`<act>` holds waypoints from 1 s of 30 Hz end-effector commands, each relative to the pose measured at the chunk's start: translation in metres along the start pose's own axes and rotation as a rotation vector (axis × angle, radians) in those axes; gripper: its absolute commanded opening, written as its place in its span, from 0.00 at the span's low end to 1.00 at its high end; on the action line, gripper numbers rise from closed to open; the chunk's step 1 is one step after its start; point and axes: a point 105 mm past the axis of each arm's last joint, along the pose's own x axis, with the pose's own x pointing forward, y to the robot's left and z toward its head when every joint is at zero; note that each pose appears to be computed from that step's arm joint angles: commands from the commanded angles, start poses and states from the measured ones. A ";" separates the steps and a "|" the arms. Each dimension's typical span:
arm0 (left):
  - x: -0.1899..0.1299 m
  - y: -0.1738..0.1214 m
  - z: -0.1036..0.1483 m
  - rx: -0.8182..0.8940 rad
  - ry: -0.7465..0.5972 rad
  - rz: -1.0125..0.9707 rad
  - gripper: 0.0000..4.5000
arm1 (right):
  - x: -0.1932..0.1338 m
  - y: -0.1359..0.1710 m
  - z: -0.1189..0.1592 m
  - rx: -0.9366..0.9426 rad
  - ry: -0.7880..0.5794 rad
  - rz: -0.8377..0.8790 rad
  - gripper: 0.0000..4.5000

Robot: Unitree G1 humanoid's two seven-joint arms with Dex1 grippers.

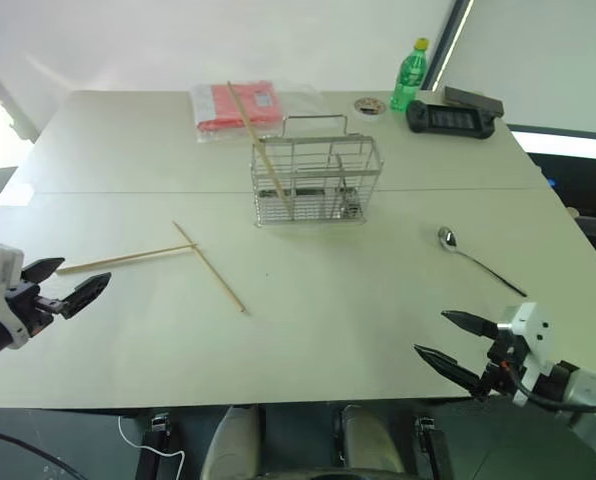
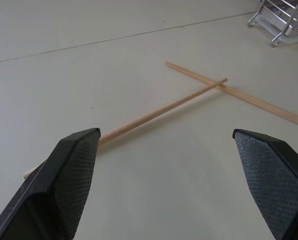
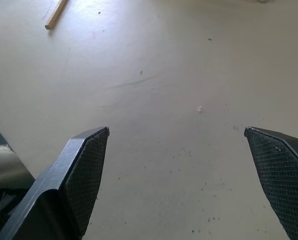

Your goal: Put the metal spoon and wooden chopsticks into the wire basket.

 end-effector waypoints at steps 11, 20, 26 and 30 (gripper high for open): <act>0.004 0.000 0.008 0.045 -0.011 0.004 1.00 | 0.000 -0.007 0.012 -0.049 -0.028 -0.018 1.00; 0.005 -0.005 0.007 0.053 -0.007 -0.013 1.00 | -0.001 -0.016 0.018 -0.078 -0.028 -0.030 1.00; 0.008 -0.013 0.023 0.073 -0.053 -0.042 1.00 | -0.001 -0.026 0.025 -0.125 -0.006 -0.033 1.00; 0.010 -0.033 0.037 0.094 -0.070 -0.131 1.00 | -0.002 -0.040 0.041 -0.215 0.045 -0.040 1.00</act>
